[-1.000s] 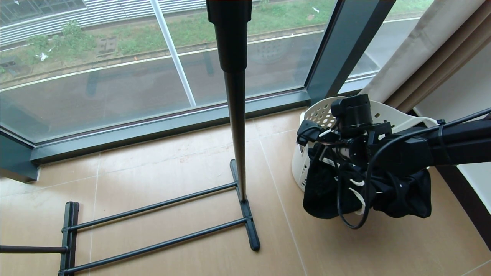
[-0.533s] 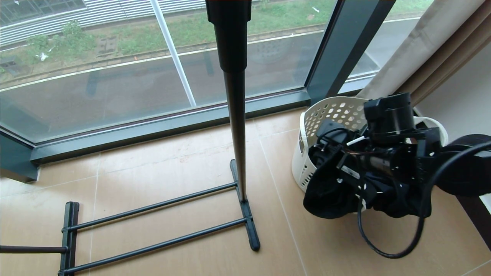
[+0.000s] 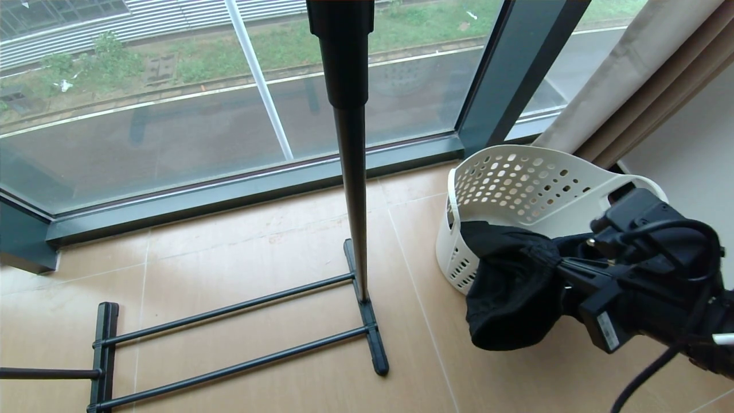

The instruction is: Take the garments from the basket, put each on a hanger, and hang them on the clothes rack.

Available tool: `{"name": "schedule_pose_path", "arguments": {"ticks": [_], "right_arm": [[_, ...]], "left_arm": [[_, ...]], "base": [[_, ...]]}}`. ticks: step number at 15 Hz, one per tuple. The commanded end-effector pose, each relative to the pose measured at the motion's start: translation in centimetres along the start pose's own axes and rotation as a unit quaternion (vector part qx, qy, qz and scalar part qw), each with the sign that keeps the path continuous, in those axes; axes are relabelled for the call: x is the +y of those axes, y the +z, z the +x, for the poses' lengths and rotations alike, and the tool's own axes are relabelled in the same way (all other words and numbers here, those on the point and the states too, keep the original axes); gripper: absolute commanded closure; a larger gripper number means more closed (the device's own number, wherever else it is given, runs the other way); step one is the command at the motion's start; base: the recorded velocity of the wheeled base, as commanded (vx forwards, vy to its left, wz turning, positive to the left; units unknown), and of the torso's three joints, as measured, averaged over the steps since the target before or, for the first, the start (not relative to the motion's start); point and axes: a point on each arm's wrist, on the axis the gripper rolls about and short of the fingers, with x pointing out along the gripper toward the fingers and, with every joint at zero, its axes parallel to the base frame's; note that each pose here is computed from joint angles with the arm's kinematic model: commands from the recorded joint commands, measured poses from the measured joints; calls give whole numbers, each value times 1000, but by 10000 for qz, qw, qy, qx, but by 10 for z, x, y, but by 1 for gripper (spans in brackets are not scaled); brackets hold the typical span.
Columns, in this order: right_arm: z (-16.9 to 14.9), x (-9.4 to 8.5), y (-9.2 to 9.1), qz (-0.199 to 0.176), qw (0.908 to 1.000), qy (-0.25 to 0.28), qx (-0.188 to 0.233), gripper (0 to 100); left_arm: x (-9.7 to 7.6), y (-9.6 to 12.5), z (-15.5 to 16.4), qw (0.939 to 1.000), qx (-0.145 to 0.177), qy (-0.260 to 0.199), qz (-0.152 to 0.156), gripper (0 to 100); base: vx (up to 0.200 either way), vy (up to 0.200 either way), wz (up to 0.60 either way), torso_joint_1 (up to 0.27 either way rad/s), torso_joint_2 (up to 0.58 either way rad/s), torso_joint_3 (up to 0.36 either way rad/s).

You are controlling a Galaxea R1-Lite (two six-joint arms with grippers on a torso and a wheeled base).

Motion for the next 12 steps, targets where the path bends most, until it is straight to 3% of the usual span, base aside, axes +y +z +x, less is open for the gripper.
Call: {"name": "schedule_pose_path", "arguments": {"ticks": [1,2,6,12], "right_arm": [[-25,-7,-10,366,9969,158,-672,100],[-24,-7,-5,449,9953,153,-844,100],[-15,-21,-7,623,9950,-275,-736,100],[-15,-22,-8,627,9950,-286,-723,100]], "left_arm": [[0,0,0,10000,-1,11,-1,0],[0,0,0,10000,7,3,0,0],[0,0,0,10000,7,3,0,0],[0,0,0,10000,-1,11,-9,0]], "base": [[0,0,0,0,0,0],[0,0,0,0,0,0],[0,0,0,0,0,0],[0,0,0,1,6,180]]}}
